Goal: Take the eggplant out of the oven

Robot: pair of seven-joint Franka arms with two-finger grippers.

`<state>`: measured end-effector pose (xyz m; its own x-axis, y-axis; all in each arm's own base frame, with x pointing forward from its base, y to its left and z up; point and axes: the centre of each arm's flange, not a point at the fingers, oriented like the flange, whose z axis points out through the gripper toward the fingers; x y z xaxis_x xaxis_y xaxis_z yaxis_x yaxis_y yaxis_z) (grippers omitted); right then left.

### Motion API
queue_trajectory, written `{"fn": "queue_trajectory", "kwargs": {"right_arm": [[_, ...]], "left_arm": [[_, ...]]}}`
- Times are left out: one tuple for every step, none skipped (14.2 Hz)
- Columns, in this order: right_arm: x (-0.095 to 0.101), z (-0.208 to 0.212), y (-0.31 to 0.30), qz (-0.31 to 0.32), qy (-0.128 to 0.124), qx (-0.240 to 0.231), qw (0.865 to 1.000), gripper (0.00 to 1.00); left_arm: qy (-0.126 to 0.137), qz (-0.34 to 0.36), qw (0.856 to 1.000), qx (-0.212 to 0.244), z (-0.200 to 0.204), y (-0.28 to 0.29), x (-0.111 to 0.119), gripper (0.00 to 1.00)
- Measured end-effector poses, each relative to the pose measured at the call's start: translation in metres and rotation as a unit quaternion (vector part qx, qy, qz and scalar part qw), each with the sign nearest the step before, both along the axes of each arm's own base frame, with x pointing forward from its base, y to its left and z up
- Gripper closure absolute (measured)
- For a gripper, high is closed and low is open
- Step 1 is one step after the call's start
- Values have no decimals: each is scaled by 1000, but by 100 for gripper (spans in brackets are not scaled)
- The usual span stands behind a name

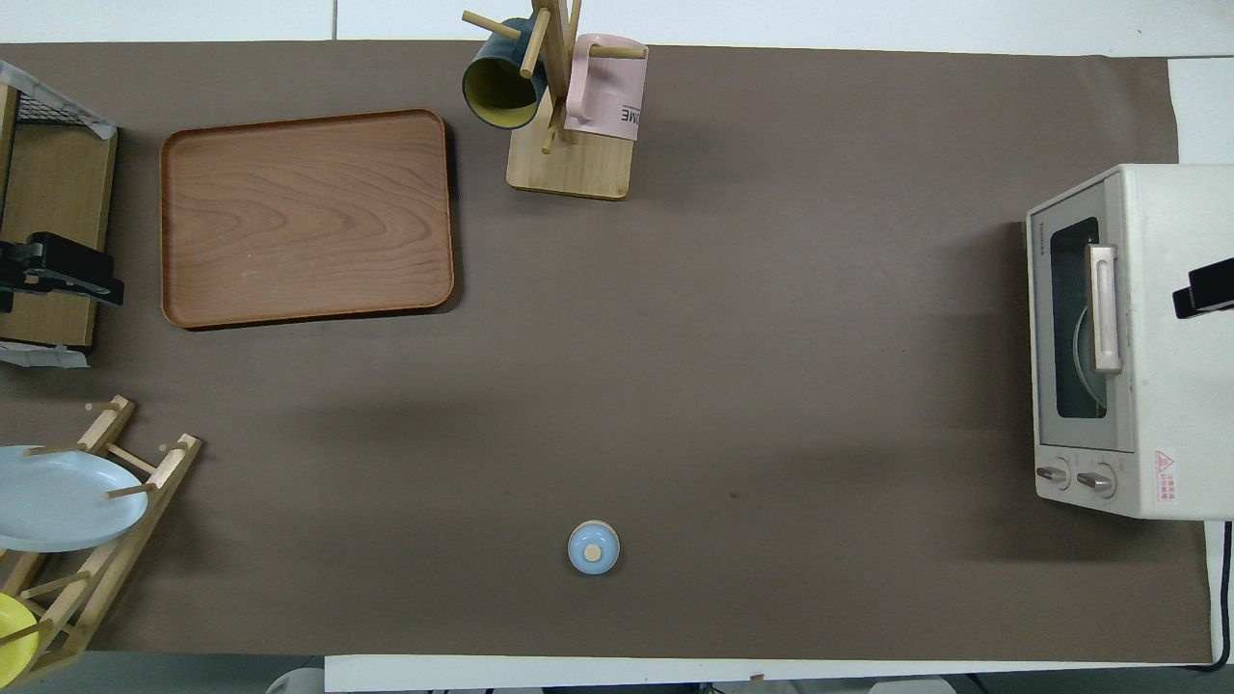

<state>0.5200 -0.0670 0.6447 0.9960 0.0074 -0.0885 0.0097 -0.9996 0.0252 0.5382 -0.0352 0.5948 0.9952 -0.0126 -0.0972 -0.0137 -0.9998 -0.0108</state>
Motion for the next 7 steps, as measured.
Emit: {"fn": "queue_trajectory", "kwargs": {"right_arm": [[0, 0, -1, -1, 0, 0, 1000, 0], [0, -1, -2, -2, 1, 0, 1000, 0], [0, -1, -4, -4, 1, 0, 1000, 0], [0, -3, -6, -5, 3, 0, 1000, 0], [1, -5, -7, -6, 5, 1, 1000, 0], [1, -6, -8, -7, 6, 1, 1000, 0], [1, -9, -9, -7, 9, 1, 1000, 0]], "left_arm": [[-1, 6, 1000, 0, 1, 0, 0, 0], [-2, 9, 1000, 1, 2, 0, 0, 0], [-3, 11, 1000, 1, 3, 0, 0, 0], [-3, 12, 1000, 1, 3, 0, 0, 0], [-3, 12, 1000, 1, 3, 0, 0, 0], [-3, 13, 1000, 1, 3, 0, 0, 0], [-3, 13, 1000, 1, 3, 0, 0, 0]]}}
